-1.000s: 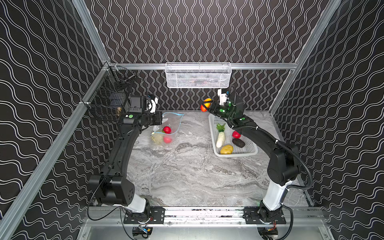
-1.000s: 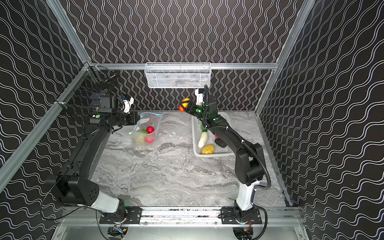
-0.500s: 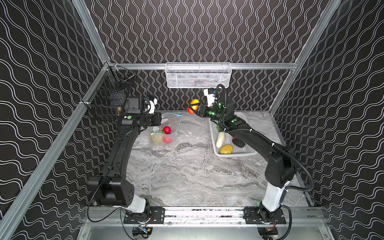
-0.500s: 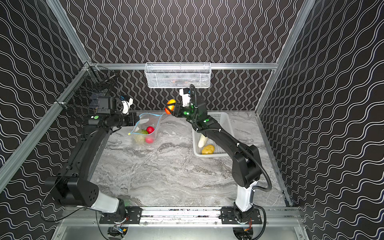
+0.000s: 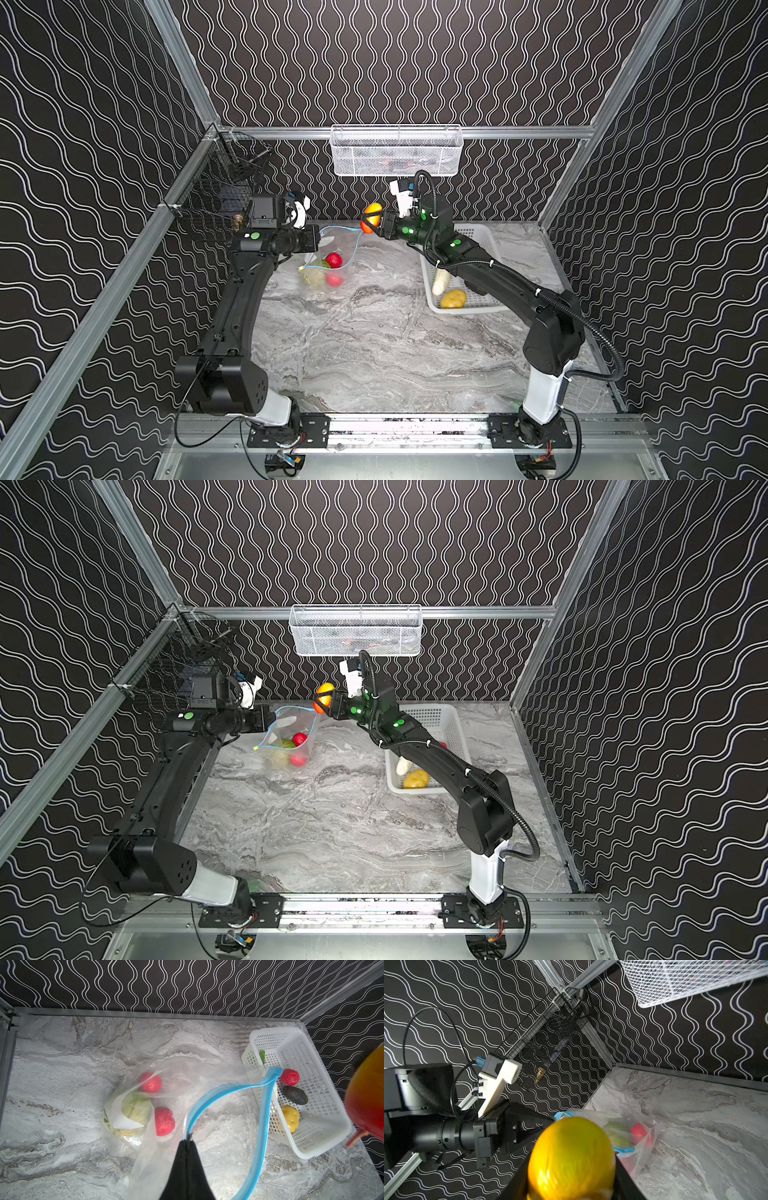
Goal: Place the food in the zip-top bag and seal the zipper
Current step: 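Carry the mango with the right gripper over the bag mouth, then lower the mango into the bag and open the right gripper, then raise the right gripper out of the bag and move it over the basket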
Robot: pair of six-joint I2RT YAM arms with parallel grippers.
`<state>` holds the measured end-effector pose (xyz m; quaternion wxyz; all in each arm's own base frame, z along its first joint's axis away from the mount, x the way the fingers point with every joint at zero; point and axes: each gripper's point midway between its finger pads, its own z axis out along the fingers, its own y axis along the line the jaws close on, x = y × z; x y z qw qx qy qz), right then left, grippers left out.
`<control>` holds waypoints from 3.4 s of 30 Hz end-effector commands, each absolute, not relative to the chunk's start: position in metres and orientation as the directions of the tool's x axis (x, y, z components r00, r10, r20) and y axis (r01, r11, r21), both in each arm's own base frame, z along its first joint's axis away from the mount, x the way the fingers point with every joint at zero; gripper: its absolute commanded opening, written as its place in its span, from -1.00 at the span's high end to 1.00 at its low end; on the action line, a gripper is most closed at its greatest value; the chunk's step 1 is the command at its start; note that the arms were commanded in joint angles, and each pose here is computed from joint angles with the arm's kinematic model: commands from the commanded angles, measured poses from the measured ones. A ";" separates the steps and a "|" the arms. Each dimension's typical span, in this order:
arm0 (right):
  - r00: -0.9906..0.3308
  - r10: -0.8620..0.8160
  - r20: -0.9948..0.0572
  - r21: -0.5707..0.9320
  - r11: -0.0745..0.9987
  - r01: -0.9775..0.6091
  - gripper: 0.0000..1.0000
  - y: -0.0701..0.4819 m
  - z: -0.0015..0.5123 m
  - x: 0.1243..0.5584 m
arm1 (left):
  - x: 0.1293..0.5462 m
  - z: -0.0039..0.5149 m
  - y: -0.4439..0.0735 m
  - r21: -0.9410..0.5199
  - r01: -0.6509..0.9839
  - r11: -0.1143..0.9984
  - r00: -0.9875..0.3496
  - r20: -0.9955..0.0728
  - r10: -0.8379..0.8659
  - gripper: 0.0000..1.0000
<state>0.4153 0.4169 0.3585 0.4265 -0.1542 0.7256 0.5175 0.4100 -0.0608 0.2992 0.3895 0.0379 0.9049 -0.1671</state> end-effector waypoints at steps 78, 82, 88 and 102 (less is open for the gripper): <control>-0.472 0.158 -0.868 0.453 0.643 -0.617 -0.98 0.407 0.360 0.427 | 0.427 0.310 -0.056 -0.299 0.164 0.940 -0.691 -0.715 -0.107 1.00; -0.495 0.200 -0.846 0.481 0.686 -0.546 -0.99 0.372 0.352 0.446 | 0.428 0.299 -0.049 -0.270 0.139 0.953 -0.702 -0.705 -0.097 1.00; -0.443 0.173 -0.880 0.406 0.759 -0.509 -0.98 0.355 0.349 0.463 | 0.418 0.309 -0.041 -0.354 0.146 0.924 -0.681 -0.714 -0.166 1.00; -0.524 0.135 -0.841 0.389 0.824 -0.412 -0.99 0.342 0.329 0.463 | 0.419 0.319 -0.047 -0.325 0.218 0.920 -0.639 -0.760 -0.117 1.00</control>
